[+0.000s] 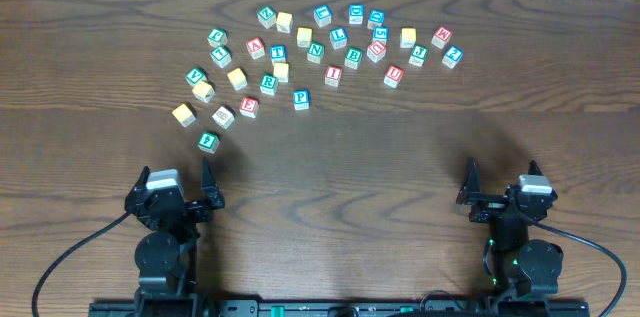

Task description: Spell out NEURIPS

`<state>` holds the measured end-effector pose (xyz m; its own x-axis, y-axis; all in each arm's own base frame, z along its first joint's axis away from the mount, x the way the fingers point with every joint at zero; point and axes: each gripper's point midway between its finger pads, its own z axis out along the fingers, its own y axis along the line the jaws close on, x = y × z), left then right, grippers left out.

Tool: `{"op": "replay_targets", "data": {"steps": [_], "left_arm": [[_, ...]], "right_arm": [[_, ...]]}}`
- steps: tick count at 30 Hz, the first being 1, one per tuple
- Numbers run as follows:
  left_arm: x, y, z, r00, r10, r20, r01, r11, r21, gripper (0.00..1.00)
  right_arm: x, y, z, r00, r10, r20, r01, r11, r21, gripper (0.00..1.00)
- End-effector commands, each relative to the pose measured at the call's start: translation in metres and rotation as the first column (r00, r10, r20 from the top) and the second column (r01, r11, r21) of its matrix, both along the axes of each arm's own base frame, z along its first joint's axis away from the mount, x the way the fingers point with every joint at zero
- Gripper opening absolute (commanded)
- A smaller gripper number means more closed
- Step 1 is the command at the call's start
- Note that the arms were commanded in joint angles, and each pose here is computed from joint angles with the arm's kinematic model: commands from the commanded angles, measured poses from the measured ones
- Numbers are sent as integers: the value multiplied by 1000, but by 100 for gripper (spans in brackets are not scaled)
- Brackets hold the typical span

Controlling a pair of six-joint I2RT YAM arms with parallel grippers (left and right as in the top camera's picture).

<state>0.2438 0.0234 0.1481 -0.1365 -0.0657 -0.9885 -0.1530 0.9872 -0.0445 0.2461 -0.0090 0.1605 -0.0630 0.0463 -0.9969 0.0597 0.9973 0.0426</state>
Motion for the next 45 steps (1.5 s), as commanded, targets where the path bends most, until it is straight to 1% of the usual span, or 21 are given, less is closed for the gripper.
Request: {"op": "replay_targets", "data": {"steps": [1, 16, 20, 24, 28, 33, 36, 40, 45], "left_arm": [[0, 3, 5, 1000, 17, 15, -17, 1000, 7, 97], [0, 3, 16, 999, 20, 46, -19, 1000, -20, 97], [-1, 3, 32, 997, 21, 74, -19, 1000, -21, 98], [1, 3, 57, 997, 21, 76, -19, 1000, -20, 98], [14, 3, 79, 1000, 20, 17, -20, 1000, -19, 98], [38, 0, 102, 995, 3, -104, -5, 1000, -19, 97], [53, -6, 114, 985, -31, -172, 27, 999, -28, 98], [71, -17, 123, 961, -88, -261, 77, 996, -52, 98], [88, -22, 128, 920, -117, -375, 95, 993, -75, 98]], "right_arm": [[-1, -1, 9, 1000, -5, 23, 5, 1000, -12, 99], [-1, 0, 10, 1000, -3, 27, 4, 1000, -12, 99], [-1, 1, 15, 999, 3, 49, -3, 1000, -11, 99], [0, 1, 31, 994, 4, 110, -3, 1000, -10, 99], [0, 8, 41, 992, 44, 122, -42, 999, -12, 99], [5, 10, 56, 994, 57, 96, -56, 998, -12, 99], [12, 12, 71, 995, 69, 71, -68, 998, -11, 99], [28, 21, 90, 993, 116, 1, -116, 993, -4, 99], [58, 32, 107, 973, 182, -138, -181, 983, 24, 99]]}}
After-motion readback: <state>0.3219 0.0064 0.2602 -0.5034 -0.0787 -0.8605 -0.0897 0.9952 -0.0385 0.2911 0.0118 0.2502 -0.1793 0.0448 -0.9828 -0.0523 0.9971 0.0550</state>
